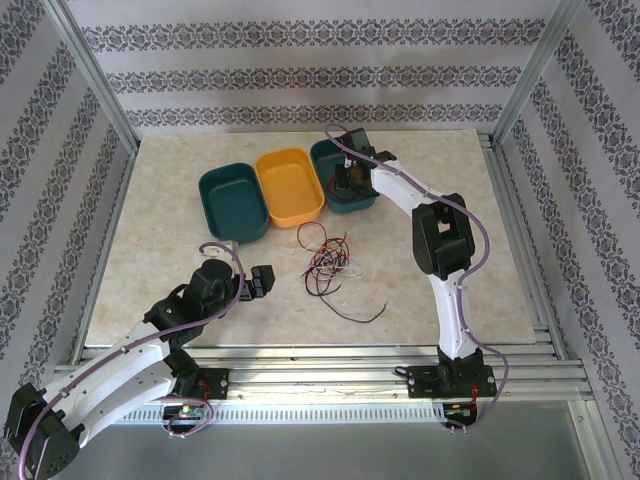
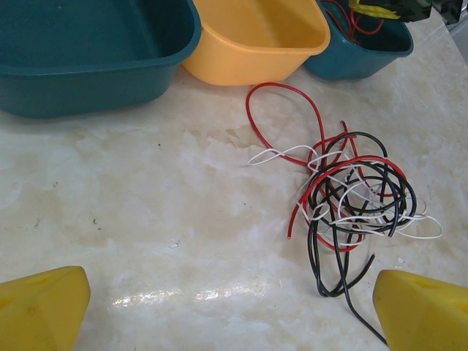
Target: Untangle the cables
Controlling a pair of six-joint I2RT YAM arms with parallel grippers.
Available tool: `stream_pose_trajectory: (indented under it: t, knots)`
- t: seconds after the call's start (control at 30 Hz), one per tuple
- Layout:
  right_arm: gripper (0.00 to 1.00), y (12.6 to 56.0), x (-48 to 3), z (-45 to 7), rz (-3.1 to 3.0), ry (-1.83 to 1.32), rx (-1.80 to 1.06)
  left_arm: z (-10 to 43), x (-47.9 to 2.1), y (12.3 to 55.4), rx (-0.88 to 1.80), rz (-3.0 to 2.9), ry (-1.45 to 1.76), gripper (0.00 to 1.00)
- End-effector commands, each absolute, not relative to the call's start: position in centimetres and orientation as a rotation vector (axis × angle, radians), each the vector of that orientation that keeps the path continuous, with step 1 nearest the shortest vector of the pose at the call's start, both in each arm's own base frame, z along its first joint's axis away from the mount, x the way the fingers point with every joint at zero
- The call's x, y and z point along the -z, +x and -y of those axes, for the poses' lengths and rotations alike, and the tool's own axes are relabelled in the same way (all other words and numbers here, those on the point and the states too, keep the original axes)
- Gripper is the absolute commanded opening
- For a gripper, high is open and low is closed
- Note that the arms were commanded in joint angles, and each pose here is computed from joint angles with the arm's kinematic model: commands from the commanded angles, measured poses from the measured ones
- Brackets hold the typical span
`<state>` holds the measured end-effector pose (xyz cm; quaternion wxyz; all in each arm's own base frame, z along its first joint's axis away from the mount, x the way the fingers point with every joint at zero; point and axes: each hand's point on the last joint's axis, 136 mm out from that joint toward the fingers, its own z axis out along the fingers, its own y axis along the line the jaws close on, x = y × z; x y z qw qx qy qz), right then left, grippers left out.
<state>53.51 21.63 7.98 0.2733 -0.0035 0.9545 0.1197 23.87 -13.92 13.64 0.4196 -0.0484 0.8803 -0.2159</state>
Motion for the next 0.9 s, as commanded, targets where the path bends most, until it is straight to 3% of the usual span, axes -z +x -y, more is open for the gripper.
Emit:
stream_pose_trajectory:
  t: [0.0, 0.27, 0.57, 0.87]
  knots:
    - [0.0, 53.8, -7.7, -22.0, -2.593, 0.024, -0.39, 14.2, -14.0, 24.0, 0.562, -2.186, -0.118, 0.99]
    - [0.0, 53.9, -7.1, -23.2, -2.626, 0.008, -0.469, 14.2, -13.8, 24.0, 0.562, -2.187, -0.122, 0.99]
    - [0.27, 53.5, -9.7, -23.3, -2.591, -0.016, -0.478, 14.2, -13.9, 24.0, 0.563, -2.187, -0.121, 0.99]
    - [0.36, 53.0, -15.3, -22.1, -2.495, -0.04, -0.427, 14.4, -14.1, 24.2, 0.567, -2.182, -0.119, 0.99]
